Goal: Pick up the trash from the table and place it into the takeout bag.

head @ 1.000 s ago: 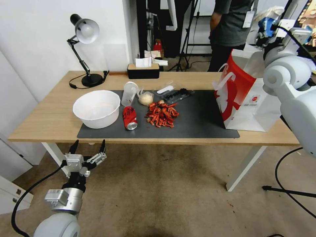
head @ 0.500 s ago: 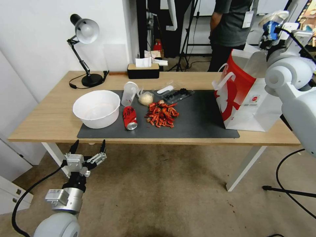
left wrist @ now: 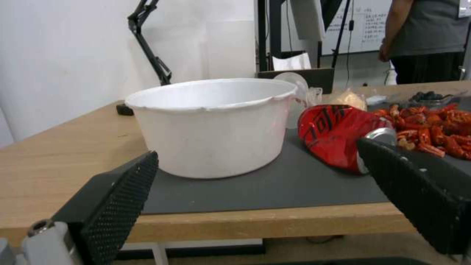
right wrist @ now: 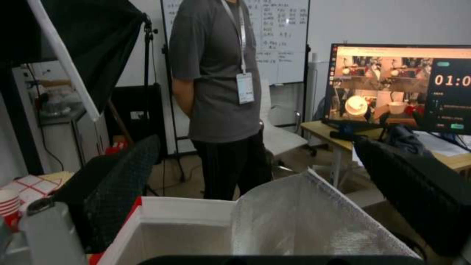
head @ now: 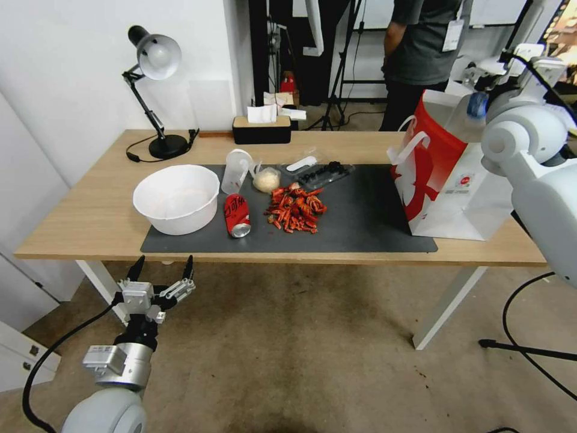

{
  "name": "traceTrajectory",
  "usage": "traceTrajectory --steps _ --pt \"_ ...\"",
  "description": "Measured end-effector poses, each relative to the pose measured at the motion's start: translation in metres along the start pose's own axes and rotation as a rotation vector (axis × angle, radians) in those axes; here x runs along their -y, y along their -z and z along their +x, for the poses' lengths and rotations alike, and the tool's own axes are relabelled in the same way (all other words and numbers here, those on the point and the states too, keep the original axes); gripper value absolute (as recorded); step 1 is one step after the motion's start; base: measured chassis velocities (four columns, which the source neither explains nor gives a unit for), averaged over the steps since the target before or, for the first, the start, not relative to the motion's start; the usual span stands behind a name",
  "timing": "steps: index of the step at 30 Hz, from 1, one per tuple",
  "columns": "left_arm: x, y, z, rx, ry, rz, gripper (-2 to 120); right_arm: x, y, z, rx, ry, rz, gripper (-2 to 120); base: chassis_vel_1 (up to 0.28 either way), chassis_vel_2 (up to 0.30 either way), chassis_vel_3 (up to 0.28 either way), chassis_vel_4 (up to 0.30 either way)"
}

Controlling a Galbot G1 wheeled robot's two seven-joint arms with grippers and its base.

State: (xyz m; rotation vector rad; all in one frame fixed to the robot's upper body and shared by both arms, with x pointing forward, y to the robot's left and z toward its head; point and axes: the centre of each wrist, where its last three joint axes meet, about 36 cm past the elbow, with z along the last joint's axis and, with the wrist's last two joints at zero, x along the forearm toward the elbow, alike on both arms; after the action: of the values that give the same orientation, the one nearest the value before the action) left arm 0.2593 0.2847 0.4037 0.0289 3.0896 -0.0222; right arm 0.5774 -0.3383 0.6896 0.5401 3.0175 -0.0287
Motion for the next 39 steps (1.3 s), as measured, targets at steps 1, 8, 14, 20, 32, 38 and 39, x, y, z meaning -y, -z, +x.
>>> traceTrajectory --steps 1,8,14,20,32,38,39 --pt "0.000 0.000 0.000 0.000 0.000 0.000 100 0.000 0.000 0.000 -0.001 0.001 0.001 100 0.000 0.000 0.000 0.000" --pt "0.000 0.001 0.000 0.001 0.000 0.001 100 -0.003 -0.002 0.003 -0.005 0.011 0.005 100 0.000 0.000 0.000 0.000" --pt "0.000 0.001 0.000 0.002 0.000 0.001 100 -0.005 -0.005 0.007 -0.009 0.020 0.006 100 0.000 0.000 0.000 0.000" --pt "0.000 0.002 -0.001 0.004 0.001 0.001 100 -0.006 -0.004 0.017 0.002 0.040 0.001 100 0.000 0.000 0.000 0.000" --pt "0.000 0.006 -0.001 0.015 -0.003 0.000 100 0.000 -0.013 0.068 0.056 0.168 -0.083 100 0.000 0.000 0.000 0.000" --pt "0.000 0.007 -0.002 0.016 -0.003 0.003 100 0.001 -0.029 0.121 0.101 0.347 -0.157 100 0.000 0.000 0.000 0.000" --pt "0.000 0.007 -0.002 0.016 -0.002 0.004 100 0.001 -0.037 0.135 0.104 0.394 -0.173 100 0.000 0.000 0.000 0.000"
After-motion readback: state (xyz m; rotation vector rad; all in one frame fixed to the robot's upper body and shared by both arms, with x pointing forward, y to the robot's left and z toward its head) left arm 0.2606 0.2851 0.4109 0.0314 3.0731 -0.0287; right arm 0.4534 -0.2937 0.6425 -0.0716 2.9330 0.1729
